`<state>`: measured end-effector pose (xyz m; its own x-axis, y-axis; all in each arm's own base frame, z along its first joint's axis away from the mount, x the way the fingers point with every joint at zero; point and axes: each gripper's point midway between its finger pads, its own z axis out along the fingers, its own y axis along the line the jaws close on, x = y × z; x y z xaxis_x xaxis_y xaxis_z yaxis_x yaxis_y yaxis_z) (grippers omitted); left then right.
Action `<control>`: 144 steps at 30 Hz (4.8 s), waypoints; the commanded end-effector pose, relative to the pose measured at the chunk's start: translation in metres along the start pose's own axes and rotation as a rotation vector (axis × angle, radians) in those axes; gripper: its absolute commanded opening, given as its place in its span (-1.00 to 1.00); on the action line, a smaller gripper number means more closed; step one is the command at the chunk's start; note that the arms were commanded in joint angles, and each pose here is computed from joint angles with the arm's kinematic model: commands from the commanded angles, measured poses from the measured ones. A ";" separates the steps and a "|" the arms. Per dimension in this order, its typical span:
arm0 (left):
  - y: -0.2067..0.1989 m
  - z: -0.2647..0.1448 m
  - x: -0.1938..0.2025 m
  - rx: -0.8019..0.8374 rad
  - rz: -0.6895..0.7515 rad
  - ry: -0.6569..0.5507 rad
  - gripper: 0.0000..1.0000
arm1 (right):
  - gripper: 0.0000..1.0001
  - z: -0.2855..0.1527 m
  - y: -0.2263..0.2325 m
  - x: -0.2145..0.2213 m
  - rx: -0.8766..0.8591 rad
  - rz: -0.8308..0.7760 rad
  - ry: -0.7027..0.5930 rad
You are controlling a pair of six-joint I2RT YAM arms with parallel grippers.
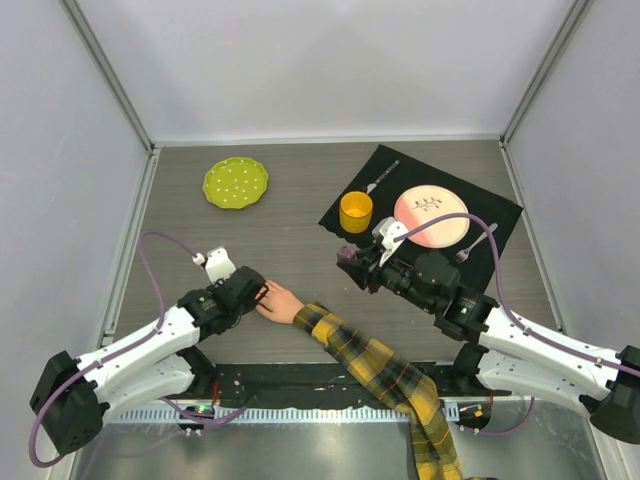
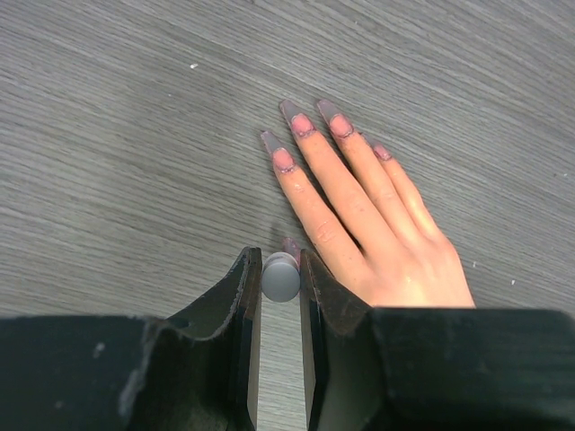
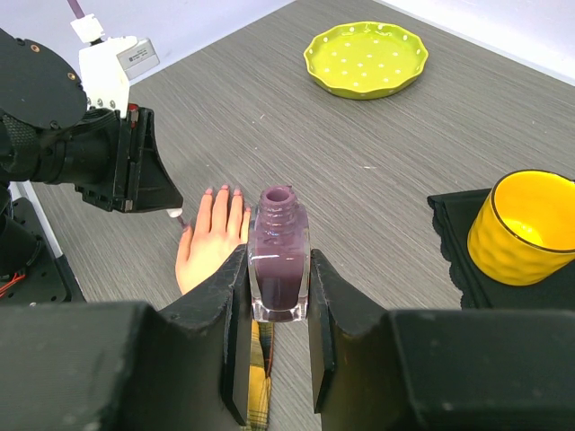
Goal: Paint the nails
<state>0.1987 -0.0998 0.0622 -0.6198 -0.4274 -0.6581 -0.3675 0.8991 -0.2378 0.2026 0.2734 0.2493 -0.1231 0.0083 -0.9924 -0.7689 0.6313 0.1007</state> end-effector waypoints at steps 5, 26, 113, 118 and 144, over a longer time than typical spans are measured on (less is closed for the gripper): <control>-0.011 0.001 -0.018 0.011 -0.009 -0.062 -1.00 | -0.98 0.003 0.000 -0.018 0.000 0.003 -0.070; -0.012 -0.003 -0.039 -0.006 -0.006 -0.132 -1.00 | -0.98 0.005 0.000 -0.015 -0.001 0.004 -0.059; -0.019 -0.007 -0.013 0.083 -0.031 0.018 -1.00 | -0.98 0.001 0.001 -0.017 -0.013 0.010 -0.072; -0.019 -0.008 -0.014 0.084 -0.029 0.015 -1.00 | -0.98 0.002 0.001 -0.016 -0.012 0.010 -0.067; -0.024 -0.009 -0.017 0.100 -0.047 0.006 -1.00 | -0.98 0.003 0.002 -0.016 -0.014 0.015 -0.067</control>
<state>0.2008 -0.1089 0.0660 -0.6489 -0.4346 -0.6246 -0.3265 0.9005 -0.2874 0.2028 0.2734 0.2488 -0.1242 0.0089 -0.9922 -0.7719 0.6275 0.1022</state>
